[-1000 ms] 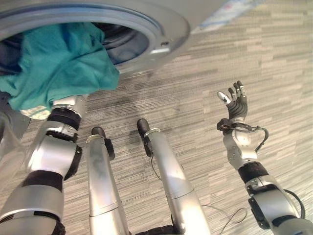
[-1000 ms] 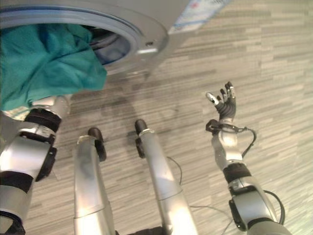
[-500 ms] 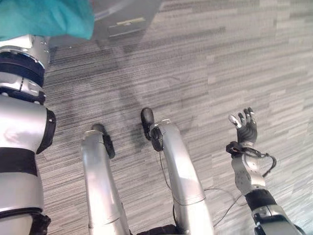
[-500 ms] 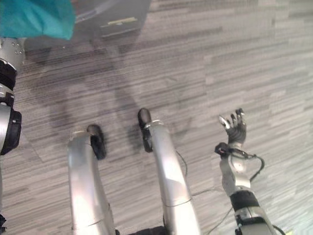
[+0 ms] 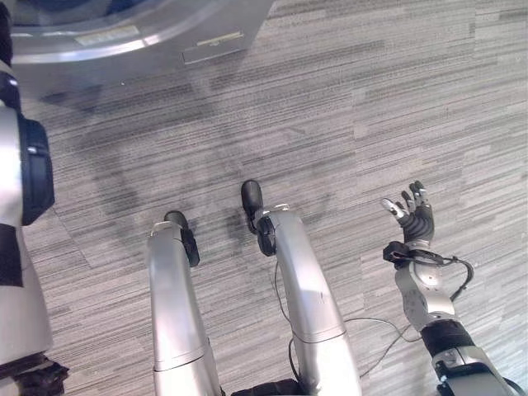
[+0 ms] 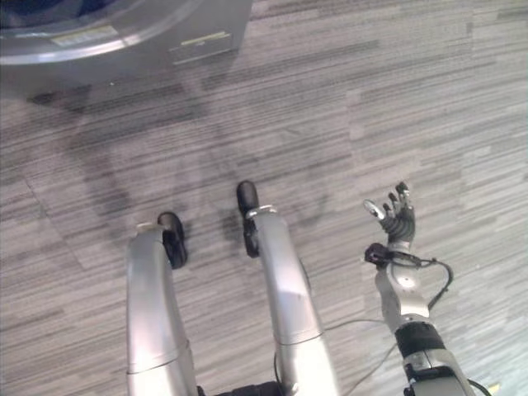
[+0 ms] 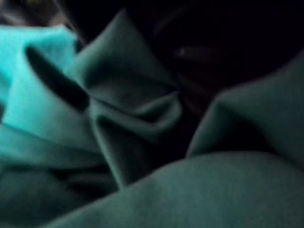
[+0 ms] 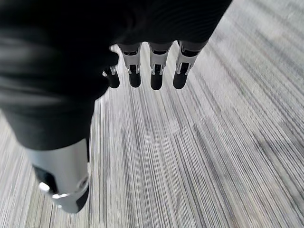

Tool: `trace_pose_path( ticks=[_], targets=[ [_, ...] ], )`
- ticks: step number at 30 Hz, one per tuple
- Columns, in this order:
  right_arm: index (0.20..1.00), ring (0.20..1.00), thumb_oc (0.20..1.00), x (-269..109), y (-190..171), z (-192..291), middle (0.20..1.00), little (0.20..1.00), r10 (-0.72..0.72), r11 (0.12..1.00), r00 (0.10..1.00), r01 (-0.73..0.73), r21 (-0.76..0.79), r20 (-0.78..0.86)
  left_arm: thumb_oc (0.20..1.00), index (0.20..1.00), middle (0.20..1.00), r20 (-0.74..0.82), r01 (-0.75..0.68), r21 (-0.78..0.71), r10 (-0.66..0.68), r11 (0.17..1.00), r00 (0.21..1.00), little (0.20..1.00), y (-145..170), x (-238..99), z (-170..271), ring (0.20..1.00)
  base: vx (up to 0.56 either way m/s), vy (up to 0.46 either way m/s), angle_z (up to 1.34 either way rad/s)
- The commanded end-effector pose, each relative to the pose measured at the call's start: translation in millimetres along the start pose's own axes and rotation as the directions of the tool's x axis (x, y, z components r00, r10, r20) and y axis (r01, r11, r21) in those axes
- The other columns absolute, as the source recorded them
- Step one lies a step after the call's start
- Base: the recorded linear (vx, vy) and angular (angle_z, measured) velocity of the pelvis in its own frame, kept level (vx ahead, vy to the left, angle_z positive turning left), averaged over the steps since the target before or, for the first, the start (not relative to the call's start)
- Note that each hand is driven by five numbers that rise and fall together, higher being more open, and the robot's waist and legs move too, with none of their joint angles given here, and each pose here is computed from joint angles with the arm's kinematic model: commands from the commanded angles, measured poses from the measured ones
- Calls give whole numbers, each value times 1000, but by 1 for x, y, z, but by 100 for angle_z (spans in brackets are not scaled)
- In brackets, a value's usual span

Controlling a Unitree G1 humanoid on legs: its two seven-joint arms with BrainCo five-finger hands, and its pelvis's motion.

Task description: Grab the laundry basket,head to the washer,open it,put in the laundry and shut it.

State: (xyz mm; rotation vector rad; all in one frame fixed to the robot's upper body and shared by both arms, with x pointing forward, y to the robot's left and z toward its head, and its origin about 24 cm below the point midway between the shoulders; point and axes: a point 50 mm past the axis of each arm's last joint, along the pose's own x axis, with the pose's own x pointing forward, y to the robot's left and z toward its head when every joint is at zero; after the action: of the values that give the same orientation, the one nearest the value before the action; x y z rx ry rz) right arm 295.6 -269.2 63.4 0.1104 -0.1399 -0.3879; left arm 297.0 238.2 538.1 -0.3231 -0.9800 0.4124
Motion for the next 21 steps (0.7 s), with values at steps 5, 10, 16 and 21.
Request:
trace_pose_path(
  ticks=[5,10,16,21],
  targets=[
    [1000,1000,1000,-13,-23,1,1000,1000,-19,999,1000,20,-46,22,1000,1000,1000,-101,31,569,33,822,994,1000,80,-6,-64,1000,-8,0,-1],
    [1000,1000,1000,-15,-20,-1,1000,1000,22,998,1000,-22,-55,7,1000,1000,1000,-210,106,674,52,731,976,1000,85,-17,-95,1000,8,-27,-3],
    [1000,1000,1000,-21,-23,-15,1000,1000,18,994,999,-22,-103,-44,1000,1000,1000,-185,112,574,-5,811,983,1000,53,-22,-98,1000,6,-54,3],
    [1000,1000,1000,-28,-34,-35,1000,1000,-17,977,992,-10,-212,-126,1000,1000,1000,-182,109,488,-21,866,983,1000,45,-28,-105,1000,-6,-61,14]
  ],
)
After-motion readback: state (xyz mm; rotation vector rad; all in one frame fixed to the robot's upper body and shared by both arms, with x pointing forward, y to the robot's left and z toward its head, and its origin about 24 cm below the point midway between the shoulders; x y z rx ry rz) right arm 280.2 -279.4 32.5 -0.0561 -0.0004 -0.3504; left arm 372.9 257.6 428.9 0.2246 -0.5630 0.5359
